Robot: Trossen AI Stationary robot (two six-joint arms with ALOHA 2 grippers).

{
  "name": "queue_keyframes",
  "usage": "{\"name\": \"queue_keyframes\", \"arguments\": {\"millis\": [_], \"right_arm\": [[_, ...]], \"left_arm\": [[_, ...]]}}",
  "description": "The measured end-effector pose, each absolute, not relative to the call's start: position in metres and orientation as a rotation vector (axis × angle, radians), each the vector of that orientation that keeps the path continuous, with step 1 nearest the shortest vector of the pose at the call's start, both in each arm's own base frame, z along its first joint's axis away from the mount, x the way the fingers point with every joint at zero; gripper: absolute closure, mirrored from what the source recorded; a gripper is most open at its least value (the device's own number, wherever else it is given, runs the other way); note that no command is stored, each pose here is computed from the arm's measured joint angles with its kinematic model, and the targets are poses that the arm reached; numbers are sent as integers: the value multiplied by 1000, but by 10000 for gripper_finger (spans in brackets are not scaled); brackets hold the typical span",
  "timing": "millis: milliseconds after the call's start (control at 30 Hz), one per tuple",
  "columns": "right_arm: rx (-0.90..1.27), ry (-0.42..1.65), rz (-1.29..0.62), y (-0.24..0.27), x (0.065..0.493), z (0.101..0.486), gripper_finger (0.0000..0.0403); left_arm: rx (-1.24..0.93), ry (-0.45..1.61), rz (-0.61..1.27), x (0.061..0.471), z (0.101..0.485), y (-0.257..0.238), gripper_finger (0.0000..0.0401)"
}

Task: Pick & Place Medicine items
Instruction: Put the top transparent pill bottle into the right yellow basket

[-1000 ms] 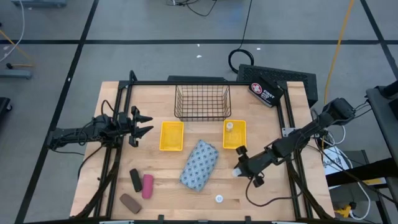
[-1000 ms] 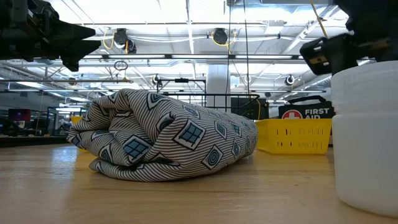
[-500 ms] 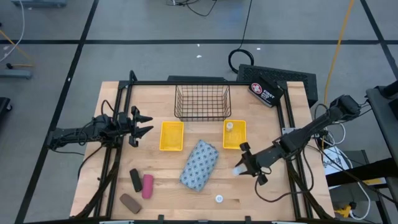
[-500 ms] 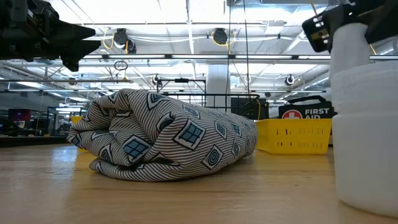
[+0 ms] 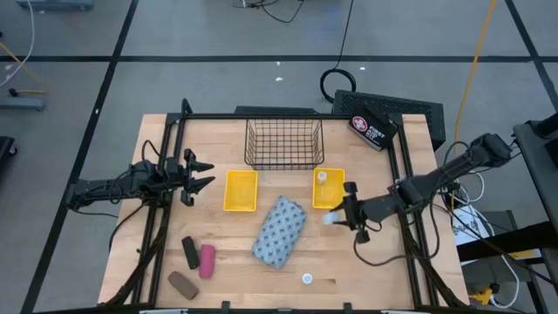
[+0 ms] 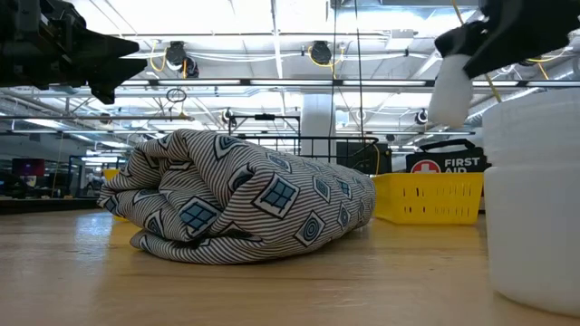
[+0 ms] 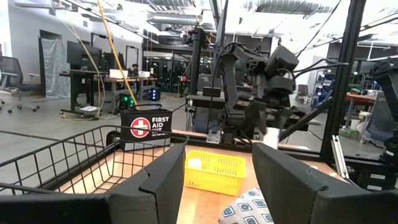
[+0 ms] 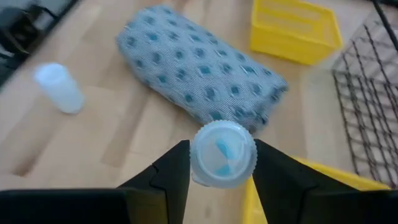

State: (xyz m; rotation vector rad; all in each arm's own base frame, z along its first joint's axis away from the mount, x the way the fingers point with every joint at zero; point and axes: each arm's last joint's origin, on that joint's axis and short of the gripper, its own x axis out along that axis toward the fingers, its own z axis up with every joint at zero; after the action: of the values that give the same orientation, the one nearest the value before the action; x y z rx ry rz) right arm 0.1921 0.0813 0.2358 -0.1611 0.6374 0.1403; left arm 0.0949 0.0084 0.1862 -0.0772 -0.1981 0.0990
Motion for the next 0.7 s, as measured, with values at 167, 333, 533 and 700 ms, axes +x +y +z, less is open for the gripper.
{"name": "queue_keyframes", "arguments": {"millis": [167, 333, 533, 700], "right_arm": [[-110, 692, 44, 64, 195, 232, 264], [-49, 724, -58, 46, 198, 230, 259], [9, 780, -176, 23, 198, 226, 257], [56, 815, -271, 5, 197, 224, 263]], "left_arm": [[-77, -198, 99, 95, 186, 8, 203], [-77, -198, 99, 95, 186, 8, 203], [-77, -199, 99, 95, 186, 8, 203], [-77, -199, 99, 95, 186, 8, 203]]}}
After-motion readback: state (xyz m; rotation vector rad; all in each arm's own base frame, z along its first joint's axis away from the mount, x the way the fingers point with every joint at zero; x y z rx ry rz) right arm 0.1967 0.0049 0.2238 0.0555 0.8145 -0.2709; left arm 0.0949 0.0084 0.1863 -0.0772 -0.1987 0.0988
